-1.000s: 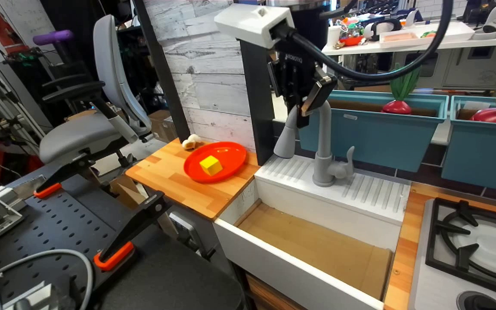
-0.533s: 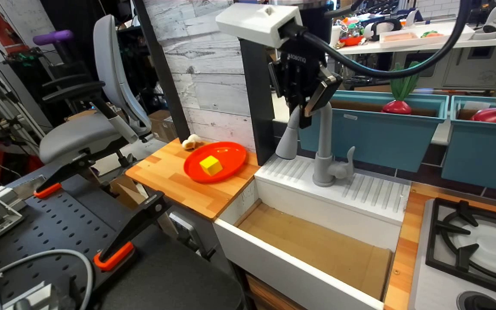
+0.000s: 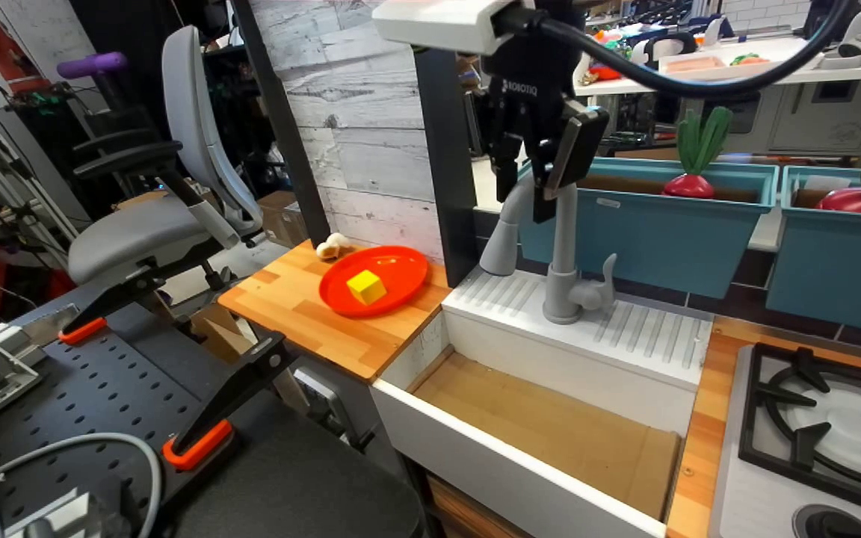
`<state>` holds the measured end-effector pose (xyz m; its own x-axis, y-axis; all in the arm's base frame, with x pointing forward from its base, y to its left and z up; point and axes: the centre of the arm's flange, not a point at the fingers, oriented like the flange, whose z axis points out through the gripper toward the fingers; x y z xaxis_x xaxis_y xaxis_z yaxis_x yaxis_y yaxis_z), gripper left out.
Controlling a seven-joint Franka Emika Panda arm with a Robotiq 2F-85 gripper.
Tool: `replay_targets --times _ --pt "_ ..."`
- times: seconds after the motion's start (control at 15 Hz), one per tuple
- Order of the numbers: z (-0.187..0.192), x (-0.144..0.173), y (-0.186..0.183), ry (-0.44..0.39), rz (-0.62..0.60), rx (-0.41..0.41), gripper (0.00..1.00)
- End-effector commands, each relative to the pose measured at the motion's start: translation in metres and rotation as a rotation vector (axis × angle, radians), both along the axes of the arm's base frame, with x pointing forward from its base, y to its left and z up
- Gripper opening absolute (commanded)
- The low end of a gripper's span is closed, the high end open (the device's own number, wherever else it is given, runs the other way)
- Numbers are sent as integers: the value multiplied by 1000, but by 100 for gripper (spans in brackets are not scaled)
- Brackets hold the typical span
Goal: Turn the tap nozzle to the right
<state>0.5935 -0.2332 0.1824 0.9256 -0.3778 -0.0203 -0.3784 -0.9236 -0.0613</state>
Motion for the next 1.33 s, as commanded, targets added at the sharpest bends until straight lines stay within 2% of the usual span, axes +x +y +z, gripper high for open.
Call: replay_targets --times 0.0,0.13,0.27,0.47,0.73,0.93,1.07,1.13,1.27 --pt "34 -31 -32 59 15 -64 86" --pt "41 -35 -34 75 31 -84 99" --pt "50 -44 -45 84 33 -118 100" --pt "64 -59 -38 53 35 -127 100" --pt "91 -75 12 -24 76 -102 100" --pt "114 -95 68 -83 153 -92 100" --pt "125 -110 105 -86 216 -91 100" --pt "104 -75 69 -58 177 -83 100" --pt "111 -80 85 -65 189 -78 100"
